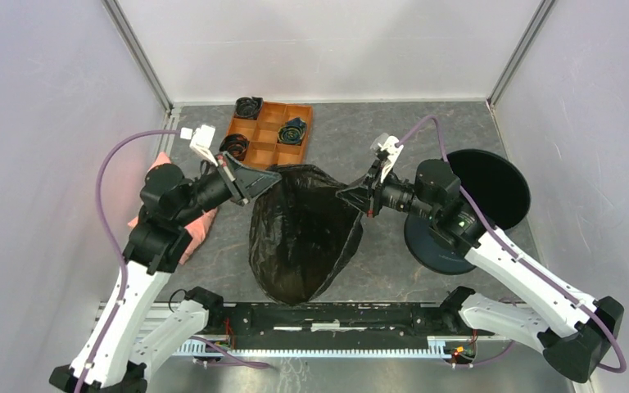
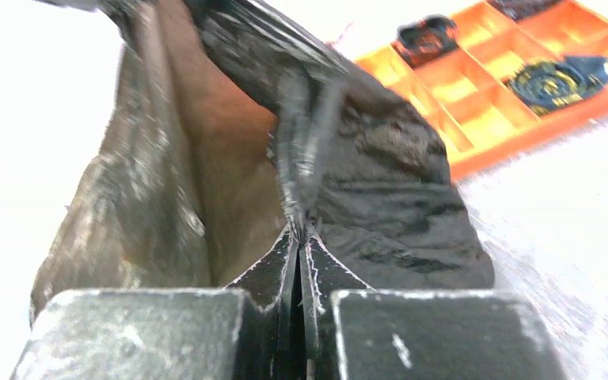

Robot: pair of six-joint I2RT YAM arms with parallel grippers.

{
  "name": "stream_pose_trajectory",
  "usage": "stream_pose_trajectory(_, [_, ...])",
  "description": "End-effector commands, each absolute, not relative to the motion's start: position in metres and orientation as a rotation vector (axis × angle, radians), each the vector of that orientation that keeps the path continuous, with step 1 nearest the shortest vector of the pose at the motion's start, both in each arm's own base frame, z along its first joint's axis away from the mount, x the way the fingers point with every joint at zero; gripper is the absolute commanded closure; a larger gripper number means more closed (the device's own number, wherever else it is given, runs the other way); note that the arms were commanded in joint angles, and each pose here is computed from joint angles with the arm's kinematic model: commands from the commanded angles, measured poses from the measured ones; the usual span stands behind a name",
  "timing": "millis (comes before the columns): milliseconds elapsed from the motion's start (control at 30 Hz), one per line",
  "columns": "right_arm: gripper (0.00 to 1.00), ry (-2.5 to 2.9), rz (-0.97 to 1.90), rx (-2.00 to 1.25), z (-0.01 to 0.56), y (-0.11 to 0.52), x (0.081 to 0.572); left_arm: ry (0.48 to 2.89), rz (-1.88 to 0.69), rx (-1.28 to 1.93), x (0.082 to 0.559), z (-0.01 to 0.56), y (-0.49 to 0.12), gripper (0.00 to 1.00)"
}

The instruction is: Put the trash bags into the trash bin

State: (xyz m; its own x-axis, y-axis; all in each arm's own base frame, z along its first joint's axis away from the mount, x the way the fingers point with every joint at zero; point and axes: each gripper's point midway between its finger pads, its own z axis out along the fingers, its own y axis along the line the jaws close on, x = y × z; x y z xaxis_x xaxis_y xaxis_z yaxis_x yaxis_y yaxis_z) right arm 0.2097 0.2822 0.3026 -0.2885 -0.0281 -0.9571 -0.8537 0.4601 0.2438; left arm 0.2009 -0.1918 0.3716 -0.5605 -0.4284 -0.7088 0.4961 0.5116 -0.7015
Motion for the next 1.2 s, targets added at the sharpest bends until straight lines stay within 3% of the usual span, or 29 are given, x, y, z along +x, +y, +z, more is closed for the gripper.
stream_pose_trajectory(0, [0.94, 1.459, 1.272, -0.673, 0.357, 0.31, 0.192, 1.623, -1.537, 0.116, 0.194, 0.416, -0.222, 0.98])
stream_pose_trajectory(100, [0.89, 1.487, 1.292, -0.605, 0.36, 0.321, 0.195, 1.58, -1.543, 0.072, 0.2, 0.418, -0.227, 0.98])
stream_pose_trajectory(233, [0.71, 1.505, 1.318, -0.491, 0.361, 0.331, 0.194, 1.582, -1.48, -0.014, 0.213, 0.41, -0.222, 0.98])
stream_pose_trajectory(400, [0.23, 1.575, 1.17, -0.433, 0.344, 0.353, 0.194, 1.606, -1.468, -0.051, 0.222, 0.398, -0.223, 0.98])
stream_pose_trajectory(500, [0.02, 1.628, 1.011, -0.441, 0.337, 0.368, 0.19, 1.612, -1.467, -0.054, 0.223, 0.396, -0.224, 0.98])
stream_pose_trajectory(800, [0.02, 1.599, 0.16, -0.442, 0.303, 0.377, 0.187, 1.616, -1.422, -0.048, 0.218, 0.402, -0.217, 0.98])
stream_pose_trajectory(867, [0.15, 1.574, -0.002, -0.463, 0.302, 0.37, 0.19, 1.631, -1.384, -0.05, 0.215, 0.402, -0.212, 0.98])
stream_pose_trajectory(900, [0.26, 1.561, -0.026, -0.485, 0.302, 0.37, 0.189, 1.635, -1.364, -0.05, 0.214, 0.402, -0.21, 0.98])
stream_pose_trajectory(1000, [0.78, 1.527, -0.047, -0.496, 0.306, 0.359, 0.188, 1.64, -1.284, -0.069, 0.212, 0.405, -0.197, 0.97])
stream_pose_trajectory(1033, [0.86, 1.522, -0.023, -0.497, 0.305, 0.356, 0.187, 1.64, -1.253, -0.074, 0.211, 0.405, -0.193, 0.93])
stream_pose_trajectory(1067, [0.94, 1.509, 0.032, -0.524, 0.308, 0.354, 0.186, 1.642, -1.22, -0.08, 0.21, 0.406, -0.188, 0.85])
stream_pose_trajectory(1167, [1.0, 1.481, 0.224, -0.574, 0.318, 0.342, 0.185, 1.629, -1.101, -0.081, 0.205, 0.41, -0.169, 0.4])
